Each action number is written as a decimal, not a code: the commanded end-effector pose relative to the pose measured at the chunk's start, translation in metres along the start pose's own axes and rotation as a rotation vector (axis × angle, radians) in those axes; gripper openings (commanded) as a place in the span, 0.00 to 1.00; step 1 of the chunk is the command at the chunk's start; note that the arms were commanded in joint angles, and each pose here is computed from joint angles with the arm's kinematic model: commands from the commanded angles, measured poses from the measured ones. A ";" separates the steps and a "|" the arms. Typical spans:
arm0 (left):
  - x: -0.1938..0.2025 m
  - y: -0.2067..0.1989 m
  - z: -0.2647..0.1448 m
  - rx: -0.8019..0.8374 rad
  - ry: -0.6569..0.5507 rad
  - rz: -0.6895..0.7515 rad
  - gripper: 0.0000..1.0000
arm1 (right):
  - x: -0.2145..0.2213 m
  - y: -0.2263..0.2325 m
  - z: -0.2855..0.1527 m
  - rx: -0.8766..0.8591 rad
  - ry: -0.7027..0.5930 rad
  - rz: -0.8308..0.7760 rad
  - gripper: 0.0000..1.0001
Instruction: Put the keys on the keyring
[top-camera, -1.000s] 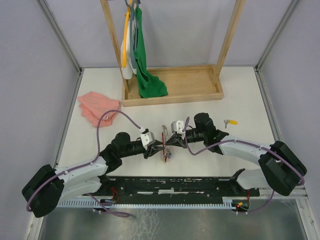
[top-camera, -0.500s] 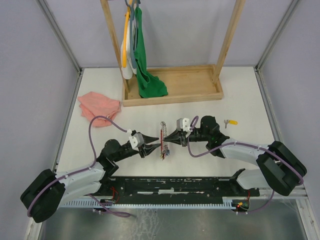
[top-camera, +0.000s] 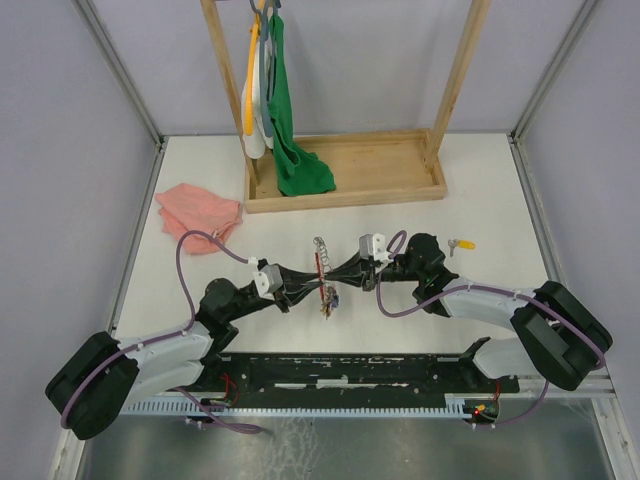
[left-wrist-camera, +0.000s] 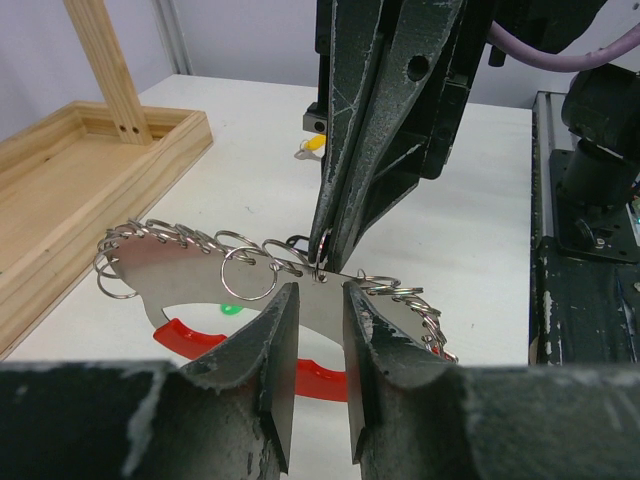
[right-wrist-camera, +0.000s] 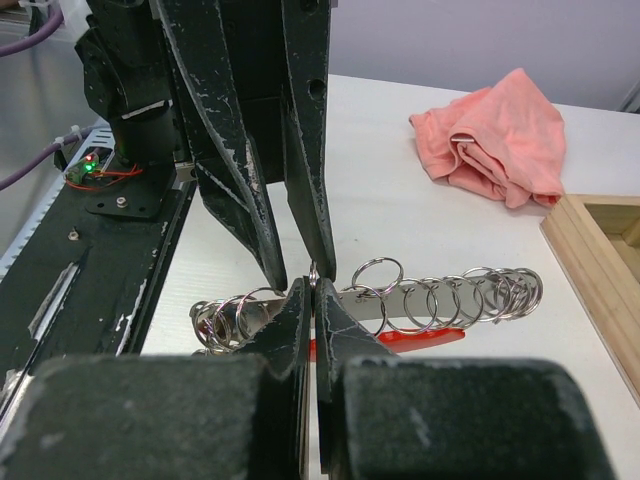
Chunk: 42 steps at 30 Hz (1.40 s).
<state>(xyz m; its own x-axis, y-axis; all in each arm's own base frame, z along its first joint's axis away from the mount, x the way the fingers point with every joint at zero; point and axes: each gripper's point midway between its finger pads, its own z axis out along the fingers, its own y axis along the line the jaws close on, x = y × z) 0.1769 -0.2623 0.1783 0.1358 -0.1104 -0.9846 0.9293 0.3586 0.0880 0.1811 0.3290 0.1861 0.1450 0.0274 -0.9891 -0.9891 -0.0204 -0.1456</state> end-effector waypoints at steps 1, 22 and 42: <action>-0.019 -0.005 0.004 0.037 -0.069 -0.012 0.27 | -0.026 0.004 0.001 -0.035 -0.078 -0.066 0.01; -0.026 -0.010 0.005 0.090 -0.086 -0.047 0.22 | -0.029 0.009 0.002 -0.076 -0.085 -0.063 0.01; -0.034 -0.017 0.015 0.170 -0.082 -0.049 0.04 | -0.014 0.014 0.001 -0.110 -0.014 -0.035 0.01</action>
<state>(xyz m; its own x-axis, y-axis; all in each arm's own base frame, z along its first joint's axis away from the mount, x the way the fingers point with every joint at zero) 0.1636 -0.2727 0.1742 0.0422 -0.1199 -0.9919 0.9739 0.2264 0.0141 0.1664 0.3268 0.1817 0.1293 0.0184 -0.9914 -0.9864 -0.0995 -0.1305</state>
